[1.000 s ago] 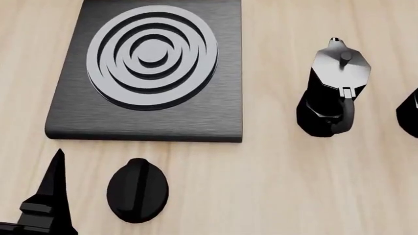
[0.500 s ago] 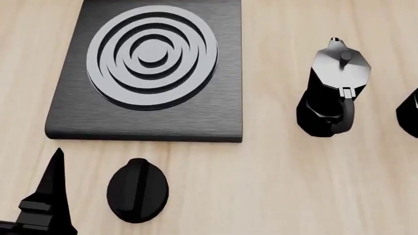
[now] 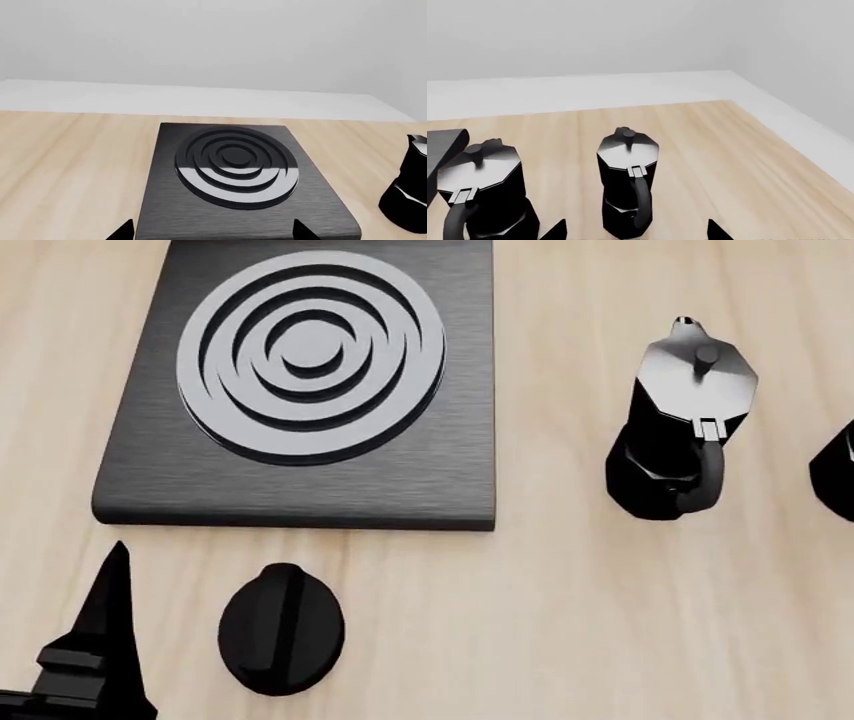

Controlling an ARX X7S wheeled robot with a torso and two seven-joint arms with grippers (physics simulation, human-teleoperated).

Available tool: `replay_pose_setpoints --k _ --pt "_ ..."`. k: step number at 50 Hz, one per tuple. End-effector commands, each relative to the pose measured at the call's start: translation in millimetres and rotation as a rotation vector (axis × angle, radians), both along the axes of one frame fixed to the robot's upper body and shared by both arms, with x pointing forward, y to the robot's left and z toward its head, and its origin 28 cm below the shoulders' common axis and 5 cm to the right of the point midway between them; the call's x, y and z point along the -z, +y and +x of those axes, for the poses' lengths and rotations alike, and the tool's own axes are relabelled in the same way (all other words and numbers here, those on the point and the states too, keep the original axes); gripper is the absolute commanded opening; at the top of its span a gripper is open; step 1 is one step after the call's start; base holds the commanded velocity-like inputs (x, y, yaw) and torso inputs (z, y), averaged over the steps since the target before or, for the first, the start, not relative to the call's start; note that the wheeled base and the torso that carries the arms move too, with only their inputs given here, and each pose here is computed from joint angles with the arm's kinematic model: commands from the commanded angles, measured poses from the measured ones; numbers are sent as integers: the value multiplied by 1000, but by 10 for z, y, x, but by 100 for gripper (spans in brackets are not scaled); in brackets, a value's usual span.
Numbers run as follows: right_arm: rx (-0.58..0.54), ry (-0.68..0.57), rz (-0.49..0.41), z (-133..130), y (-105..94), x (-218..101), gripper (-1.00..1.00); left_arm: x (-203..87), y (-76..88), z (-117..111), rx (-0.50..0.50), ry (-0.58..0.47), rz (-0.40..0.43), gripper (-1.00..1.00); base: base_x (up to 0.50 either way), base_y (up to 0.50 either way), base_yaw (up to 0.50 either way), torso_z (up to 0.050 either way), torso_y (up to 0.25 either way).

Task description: Put the right moka pot on the stove.

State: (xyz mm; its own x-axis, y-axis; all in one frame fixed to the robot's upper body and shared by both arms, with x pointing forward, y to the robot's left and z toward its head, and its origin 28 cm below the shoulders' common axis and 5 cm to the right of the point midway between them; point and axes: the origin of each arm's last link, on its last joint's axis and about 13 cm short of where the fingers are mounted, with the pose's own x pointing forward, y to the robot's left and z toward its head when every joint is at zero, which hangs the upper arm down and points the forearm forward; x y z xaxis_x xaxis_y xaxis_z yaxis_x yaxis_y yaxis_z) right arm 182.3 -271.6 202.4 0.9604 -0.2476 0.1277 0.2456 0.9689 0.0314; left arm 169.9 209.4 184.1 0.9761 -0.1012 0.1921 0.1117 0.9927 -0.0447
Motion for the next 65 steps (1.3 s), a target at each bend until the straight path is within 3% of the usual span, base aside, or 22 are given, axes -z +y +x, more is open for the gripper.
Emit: replay_pose_setpoints --k 1,4,12,14,18,24,26,44,48,65 --pt "-3 26 14 131 -75 5 100 -2 0 -1 0 2 1 100 0 0 0 0 0" --pt "1 34 12 169 -98 112 100 -4 1 0 0 3 -2 100 0 0 0 0 0" --pt "-8 57 15 254 -143 38 100 -4 1 -3 3 3 -4 100 0 0 0 0 0" --pt "-3 65 19 264 -161 173 100 -5 1 -4 2 3 -5 100 0 0 0 0 0" --pt "8 78 12 307 -193 28 100 -8 3 -3 1 2 -6 100 0 0 0 0 0" --pt "11 98 -4 391 -215 176 100 -11 4 -5 -2 3 -9 100 0 0 0 0 0" --pt "10 99 -5 420 -224 64 100 -8 3 -5 -2 4 -9 100 0 0 0 0 0" --pt "5 155 -38 640 -276 101 100 -9 6 -4 -3 5 -14 100 0 0 0 0 0" --pt "9 163 -44 688 -302 -12 100 -13 6 -3 -2 5 -15 100 0 0 0 0 0" --pt "25 194 -43 798 -316 103 100 -12 7 0 -4 8 -15 100 0 0 0 0 0"
